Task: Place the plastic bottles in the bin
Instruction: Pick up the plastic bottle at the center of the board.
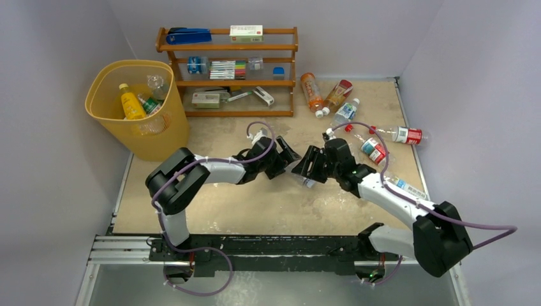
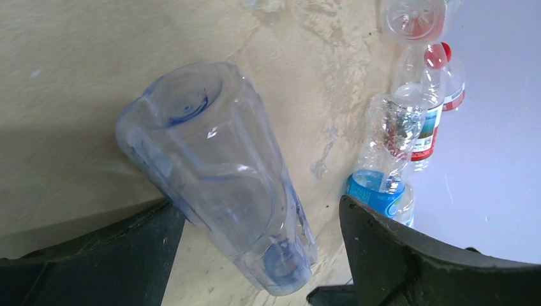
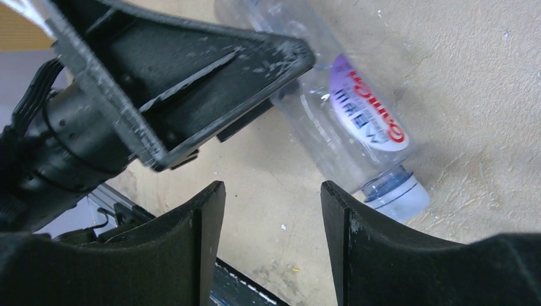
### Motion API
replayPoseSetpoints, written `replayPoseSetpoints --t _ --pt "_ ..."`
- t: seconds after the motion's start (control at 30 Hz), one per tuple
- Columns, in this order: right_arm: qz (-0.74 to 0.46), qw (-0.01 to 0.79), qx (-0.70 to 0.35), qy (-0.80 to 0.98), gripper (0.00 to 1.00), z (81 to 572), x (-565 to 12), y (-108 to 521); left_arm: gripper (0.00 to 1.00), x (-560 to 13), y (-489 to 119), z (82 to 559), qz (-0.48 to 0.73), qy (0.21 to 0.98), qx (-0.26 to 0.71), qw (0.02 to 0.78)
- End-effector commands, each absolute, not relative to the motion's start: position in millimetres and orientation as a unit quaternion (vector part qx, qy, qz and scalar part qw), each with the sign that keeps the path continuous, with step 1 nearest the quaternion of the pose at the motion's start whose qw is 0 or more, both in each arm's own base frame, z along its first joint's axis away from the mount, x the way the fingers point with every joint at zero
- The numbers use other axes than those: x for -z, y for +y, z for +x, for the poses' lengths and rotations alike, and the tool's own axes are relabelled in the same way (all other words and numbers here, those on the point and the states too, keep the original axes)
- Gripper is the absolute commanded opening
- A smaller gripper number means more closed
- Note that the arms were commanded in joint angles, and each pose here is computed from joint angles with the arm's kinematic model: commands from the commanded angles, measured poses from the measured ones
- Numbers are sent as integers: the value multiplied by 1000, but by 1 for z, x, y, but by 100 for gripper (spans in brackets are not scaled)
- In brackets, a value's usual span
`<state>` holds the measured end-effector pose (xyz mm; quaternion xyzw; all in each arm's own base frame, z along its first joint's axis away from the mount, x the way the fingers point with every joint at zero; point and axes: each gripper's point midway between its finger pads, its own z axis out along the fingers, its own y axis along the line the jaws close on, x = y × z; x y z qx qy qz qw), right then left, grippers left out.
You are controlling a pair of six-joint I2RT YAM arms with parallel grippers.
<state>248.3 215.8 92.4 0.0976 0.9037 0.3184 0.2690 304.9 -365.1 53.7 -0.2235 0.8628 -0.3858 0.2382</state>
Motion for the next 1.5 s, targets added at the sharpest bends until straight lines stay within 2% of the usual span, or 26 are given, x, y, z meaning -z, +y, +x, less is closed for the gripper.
replayPoseSetpoints --t 0.0,0.23,0.4,0.63,0.93,1.3,1.47 --pt "95 289 -326 895 60 247 -110 214 88 -33 -374 304 -184 885 362 228" --pt "102 314 -302 894 60 245 -131 199 54 -19 -382 305 -135 905 337 220" --pt "107 332 -300 888 60 244 -152 193 38 -16 -373 305 -93 925 289 230" --pt "113 358 -300 877 61 241 -189 184 38 -77 -339 332 -48 927 221 299" --pt "114 361 -297 877 61 242 -181 183 39 -166 -253 381 -66 910 175 369" --pt "105 346 -299 883 61 245 -172 189 46 -351 -119 424 -161 821 160 524" --pt "102 337 -300 886 61 244 -167 192 47 -421 -45 426 -213 772 128 585"
